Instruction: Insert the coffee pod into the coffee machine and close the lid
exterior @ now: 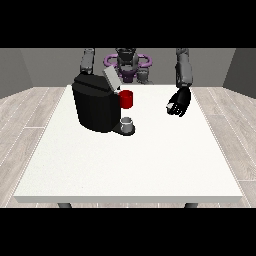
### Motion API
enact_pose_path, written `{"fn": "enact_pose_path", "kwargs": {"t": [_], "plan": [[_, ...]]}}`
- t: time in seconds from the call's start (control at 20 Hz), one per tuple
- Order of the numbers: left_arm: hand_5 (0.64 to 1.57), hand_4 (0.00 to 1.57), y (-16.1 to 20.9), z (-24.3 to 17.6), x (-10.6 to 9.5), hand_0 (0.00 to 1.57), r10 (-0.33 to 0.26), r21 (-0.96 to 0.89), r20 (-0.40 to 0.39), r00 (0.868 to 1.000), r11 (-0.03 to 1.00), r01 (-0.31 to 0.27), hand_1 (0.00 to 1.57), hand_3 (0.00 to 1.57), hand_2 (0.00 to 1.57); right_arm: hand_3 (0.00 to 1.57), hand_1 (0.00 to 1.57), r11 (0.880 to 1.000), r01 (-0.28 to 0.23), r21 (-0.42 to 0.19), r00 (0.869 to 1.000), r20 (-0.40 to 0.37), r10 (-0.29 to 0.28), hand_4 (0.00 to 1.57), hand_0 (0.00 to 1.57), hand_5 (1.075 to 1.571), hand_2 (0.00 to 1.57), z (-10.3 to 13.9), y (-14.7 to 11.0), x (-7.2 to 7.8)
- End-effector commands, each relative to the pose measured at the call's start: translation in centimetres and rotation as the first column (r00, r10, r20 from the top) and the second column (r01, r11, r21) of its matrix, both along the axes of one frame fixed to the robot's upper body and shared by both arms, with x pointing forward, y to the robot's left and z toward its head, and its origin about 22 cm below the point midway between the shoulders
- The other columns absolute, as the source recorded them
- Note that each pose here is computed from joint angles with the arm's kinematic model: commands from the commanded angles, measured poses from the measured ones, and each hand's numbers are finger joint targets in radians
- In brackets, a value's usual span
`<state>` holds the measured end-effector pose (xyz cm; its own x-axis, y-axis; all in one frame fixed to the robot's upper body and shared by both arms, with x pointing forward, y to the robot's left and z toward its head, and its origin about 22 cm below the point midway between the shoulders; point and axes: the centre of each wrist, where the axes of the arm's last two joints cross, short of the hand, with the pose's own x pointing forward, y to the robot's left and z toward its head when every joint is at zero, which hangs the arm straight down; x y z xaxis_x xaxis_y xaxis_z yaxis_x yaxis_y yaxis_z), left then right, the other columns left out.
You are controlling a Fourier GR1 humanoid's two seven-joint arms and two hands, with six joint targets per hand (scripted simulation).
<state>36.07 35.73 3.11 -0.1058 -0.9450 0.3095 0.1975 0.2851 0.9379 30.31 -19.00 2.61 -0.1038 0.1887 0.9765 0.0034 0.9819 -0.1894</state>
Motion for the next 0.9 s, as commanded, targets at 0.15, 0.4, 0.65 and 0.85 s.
{"fn": "enact_pose_path", "kwargs": {"t": [0.15, 0.4, 0.65, 0.85], "plan": [[1.571, 0.4, -0.3, -0.6, 0.9, 0.76, -0.021, 0.1, -0.076, 0.997, 0.995, 0.029, 0.76, 0.86, 0.98, 0.0, 0.0, 1.0, -0.005, 0.009, 0.999, -0.038, 0.005, 0.0, 0.0, 1.571, 0.0, -1.9, 0.7, -0.5], [1.571, 0.39, -1.8, -1.3, 1.5, 1.12, -0.056, 0.048, -0.064, 0.996, 0.997, 0.059, 1.12, 1.09, 1.2, 0.0, 0.0, 1.0, 0.01, 0.011, 0.998, -0.067, -0.009, 0.0, 0.0, 1.571, 0.0, -2.0, 0.2, 0.0], [1.571, 0.49, -2.6, 1.1, 2.6, 1.42, -0.16, -0.102, -0.034, 0.987, 0.983, 0.156, 1.42, 1.33, 1.4, 0.0, 0.0, 0.99, 0.119, -0.082, 0.981, -0.146, -0.13, 0.0, 0.0, 1.571, 0.0, -4.3, -2.7, -0.5], [1.571, 0.53, -5.0, 2.6, 4.3, 1.45, -0.151, -0.134, -0.059, 0.987, 0.981, 0.142, 1.45, 1.35, 1.43, 0.0, 0.0, 0.99, 0.109, -0.088, 0.984, -0.13, -0.12, 0.0, 0.0, 1.571, 0.0, -4.1, -1.9, 0.5]]}}
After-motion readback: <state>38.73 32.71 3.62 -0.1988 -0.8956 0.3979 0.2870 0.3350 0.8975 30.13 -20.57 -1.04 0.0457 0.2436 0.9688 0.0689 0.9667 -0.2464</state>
